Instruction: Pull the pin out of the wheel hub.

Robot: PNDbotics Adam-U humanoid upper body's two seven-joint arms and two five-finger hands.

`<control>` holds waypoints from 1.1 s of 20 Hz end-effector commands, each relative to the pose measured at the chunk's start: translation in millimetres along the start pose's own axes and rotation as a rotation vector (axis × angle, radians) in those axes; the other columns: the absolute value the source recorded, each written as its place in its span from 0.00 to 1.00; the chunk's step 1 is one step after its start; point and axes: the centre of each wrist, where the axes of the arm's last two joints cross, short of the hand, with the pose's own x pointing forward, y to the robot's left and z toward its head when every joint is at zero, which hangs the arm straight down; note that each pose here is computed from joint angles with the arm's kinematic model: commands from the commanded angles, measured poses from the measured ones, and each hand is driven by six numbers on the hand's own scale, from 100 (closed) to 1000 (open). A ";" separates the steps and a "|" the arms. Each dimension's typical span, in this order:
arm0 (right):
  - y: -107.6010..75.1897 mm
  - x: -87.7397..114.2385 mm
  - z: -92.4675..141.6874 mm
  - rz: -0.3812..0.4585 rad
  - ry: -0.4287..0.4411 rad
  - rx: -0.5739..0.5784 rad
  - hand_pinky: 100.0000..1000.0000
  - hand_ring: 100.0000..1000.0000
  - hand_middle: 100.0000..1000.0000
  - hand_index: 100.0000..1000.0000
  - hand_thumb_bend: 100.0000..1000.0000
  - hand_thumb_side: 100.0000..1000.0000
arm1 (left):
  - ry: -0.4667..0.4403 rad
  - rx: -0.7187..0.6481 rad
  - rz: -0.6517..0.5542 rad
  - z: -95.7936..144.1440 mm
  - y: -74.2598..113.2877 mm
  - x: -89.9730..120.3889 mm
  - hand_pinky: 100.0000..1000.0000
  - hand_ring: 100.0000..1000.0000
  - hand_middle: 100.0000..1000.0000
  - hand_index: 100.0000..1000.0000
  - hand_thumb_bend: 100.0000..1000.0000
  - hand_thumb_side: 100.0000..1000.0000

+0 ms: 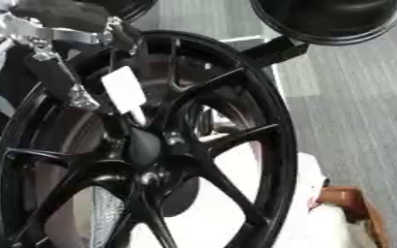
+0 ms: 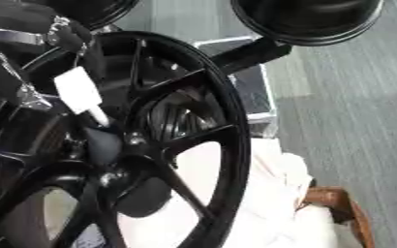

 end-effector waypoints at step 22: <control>-4.7 4.2 0.3 -0.026 0.000 -0.057 0.87 0.72 0.65 0.74 0.00 0.57 | 0.022 0.064 -0.016 23.8 25.6 -9.3 0.70 0.52 0.33 0.40 0.00 0.00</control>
